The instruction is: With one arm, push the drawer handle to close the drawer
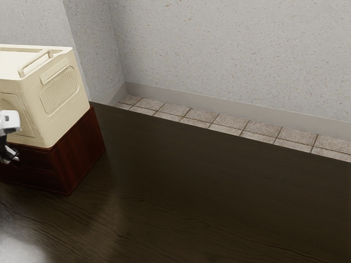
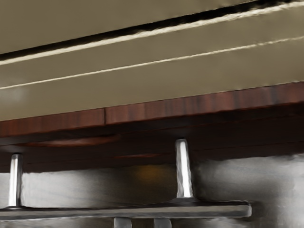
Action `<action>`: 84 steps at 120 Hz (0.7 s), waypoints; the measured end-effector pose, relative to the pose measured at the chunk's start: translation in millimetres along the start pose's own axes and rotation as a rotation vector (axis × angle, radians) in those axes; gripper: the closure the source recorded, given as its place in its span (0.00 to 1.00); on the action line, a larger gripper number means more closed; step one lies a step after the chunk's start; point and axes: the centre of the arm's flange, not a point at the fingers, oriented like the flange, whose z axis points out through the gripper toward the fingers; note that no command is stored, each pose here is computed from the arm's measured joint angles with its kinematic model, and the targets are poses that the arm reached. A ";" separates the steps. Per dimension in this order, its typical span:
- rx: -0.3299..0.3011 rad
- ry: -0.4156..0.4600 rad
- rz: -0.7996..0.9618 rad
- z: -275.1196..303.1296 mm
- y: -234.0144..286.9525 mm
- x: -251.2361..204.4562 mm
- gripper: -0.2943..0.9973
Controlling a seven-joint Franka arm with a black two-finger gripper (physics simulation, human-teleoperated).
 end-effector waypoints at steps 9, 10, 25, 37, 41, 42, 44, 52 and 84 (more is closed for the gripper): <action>-0.024 0.031 0.001 -19.5 46.4 -24.2 0.84; -0.024 0.036 0.004 -22.3 52.4 -26.4 0.84; -0.047 0.099 0.126 -64.2 174.6 -9.6 0.84; -0.122 0.194 0.187 -119.4 251.9 42.1 0.78; -0.157 0.220 0.174 -138.1 260.9 61.0 0.73; -0.165 0.226 0.167 -142.8 261.3 65.8 0.71; -0.184 0.237 0.142 -151.8 255.7 76.7 0.68; -0.261 0.274 0.097 -205.9 236.9 137.3 0.57; -0.222 0.057 0.195 -264.9 229.8 173.1 0.32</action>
